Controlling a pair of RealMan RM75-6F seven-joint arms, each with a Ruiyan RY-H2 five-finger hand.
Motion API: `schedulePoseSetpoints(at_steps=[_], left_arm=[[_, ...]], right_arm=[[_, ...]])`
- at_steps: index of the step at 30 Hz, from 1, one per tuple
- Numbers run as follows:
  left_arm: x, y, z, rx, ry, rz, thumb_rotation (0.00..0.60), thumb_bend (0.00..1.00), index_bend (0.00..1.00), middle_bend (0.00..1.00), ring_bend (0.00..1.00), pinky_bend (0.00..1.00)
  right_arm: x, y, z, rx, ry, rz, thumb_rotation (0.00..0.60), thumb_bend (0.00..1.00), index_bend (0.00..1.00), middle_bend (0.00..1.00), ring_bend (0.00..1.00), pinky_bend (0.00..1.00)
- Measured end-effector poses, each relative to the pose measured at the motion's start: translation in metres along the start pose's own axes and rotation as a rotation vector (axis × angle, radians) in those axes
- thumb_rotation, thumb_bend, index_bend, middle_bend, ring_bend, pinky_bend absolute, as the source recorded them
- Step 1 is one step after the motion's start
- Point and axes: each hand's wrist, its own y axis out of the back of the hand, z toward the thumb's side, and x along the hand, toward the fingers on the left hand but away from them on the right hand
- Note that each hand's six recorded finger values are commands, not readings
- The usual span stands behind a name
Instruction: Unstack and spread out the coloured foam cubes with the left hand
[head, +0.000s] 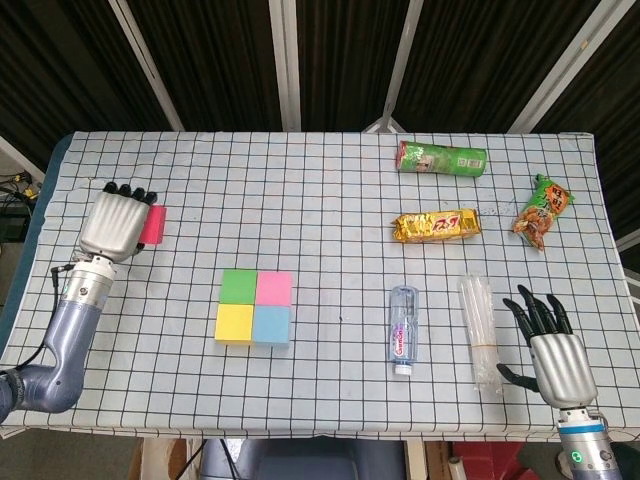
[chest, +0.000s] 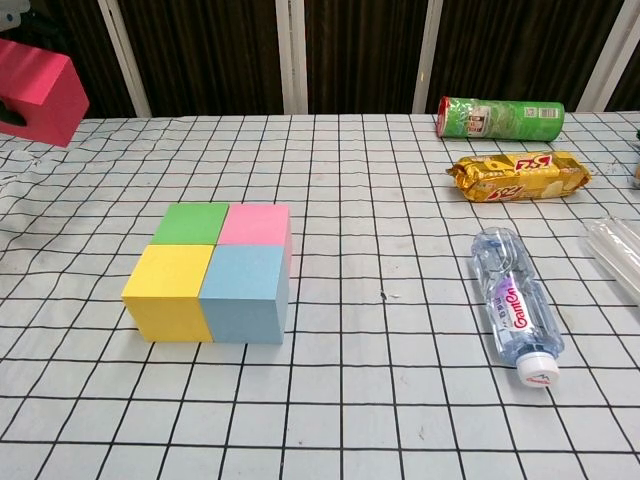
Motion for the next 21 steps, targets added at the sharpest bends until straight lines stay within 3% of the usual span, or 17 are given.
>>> schedulePoseSetpoints(at_steps=[3, 7, 13, 21], left_arm=[[0.009, -0.013, -0.002, -0.028, 0.038, -0.005, 0.6, 0.08, 0.03, 0.0, 0.0, 0.12], [0.015, -0.022, 0.006, -0.073, 0.037, -0.031, 0.6, 0.04, 0.0, 0.0, 0.0, 0.1], [0.009, -0.015, 0.03, -0.129, -0.058, -0.036, 0.6, 0.0, 0.0, 0.0, 0.0, 0.05], [-0.026, 0.018, 0.065, -0.19, -0.227, -0.107, 0.6, 0.0, 0.0, 0.0, 0.0, 0.06]], right_arm=[[-0.002, -0.003, 0.0, 0.009, -0.006, 0.006, 0.6, 0.06, 0.16, 0.05, 0.14, 0.0], [-0.004, -0.004, 0.001, 0.018, -0.01, 0.009, 0.6, 0.06, 0.16, 0.05, 0.14, 0.0], [-0.003, -0.005, 0.001, 0.021, -0.009, 0.013, 0.6, 0.06, 0.16, 0.05, 0.14, 0.0], [-0.003, -0.005, 0.003, 0.019, 0.002, 0.015, 0.6, 0.06, 0.16, 0.05, 0.14, 0.0]])
